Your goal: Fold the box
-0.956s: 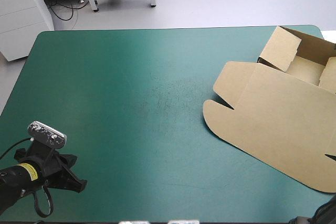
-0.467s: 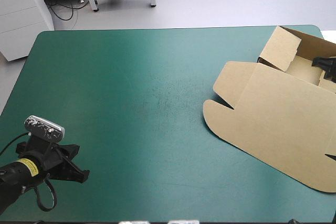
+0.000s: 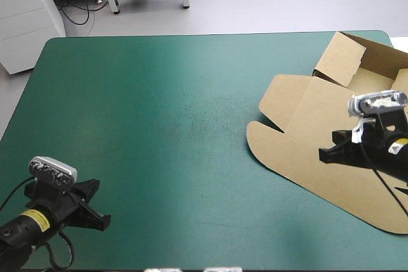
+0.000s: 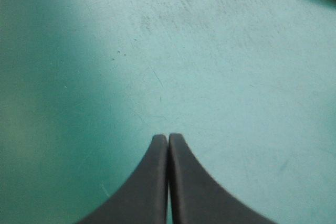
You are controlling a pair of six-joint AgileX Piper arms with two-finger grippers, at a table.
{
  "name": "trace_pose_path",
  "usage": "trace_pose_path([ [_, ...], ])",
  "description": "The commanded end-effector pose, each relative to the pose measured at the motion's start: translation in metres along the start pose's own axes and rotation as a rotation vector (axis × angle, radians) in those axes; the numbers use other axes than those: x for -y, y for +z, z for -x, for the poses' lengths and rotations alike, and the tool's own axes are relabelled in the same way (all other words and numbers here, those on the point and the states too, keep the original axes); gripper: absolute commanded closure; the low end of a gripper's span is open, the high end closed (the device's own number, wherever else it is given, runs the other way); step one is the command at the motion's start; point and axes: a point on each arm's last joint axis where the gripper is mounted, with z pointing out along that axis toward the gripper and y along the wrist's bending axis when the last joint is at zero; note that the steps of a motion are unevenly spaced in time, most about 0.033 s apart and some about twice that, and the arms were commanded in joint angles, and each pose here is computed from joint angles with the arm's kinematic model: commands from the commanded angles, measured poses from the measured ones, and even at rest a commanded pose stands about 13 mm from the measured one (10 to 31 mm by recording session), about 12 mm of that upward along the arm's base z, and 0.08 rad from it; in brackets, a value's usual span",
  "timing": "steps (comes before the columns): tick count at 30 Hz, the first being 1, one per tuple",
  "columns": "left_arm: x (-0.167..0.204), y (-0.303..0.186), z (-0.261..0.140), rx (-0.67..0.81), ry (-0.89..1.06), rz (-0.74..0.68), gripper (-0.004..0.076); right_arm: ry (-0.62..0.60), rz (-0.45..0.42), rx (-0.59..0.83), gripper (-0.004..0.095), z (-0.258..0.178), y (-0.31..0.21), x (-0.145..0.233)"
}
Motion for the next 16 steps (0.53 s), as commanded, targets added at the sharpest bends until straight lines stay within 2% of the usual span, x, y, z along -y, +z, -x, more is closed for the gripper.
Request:
trace_pose_path([
  [1,0.001,-0.006,-0.004,0.104,-0.020,-0.012,0.0756,-0.067,-0.015,0.127,0.0912,-0.013,-0.011,-0.006],
  [16,0.001,-0.025,-0.058,0.304,-0.022,-0.018,0.0756,-0.173,-0.115,0.360,0.0912,-0.111,-0.022,-0.016],
])
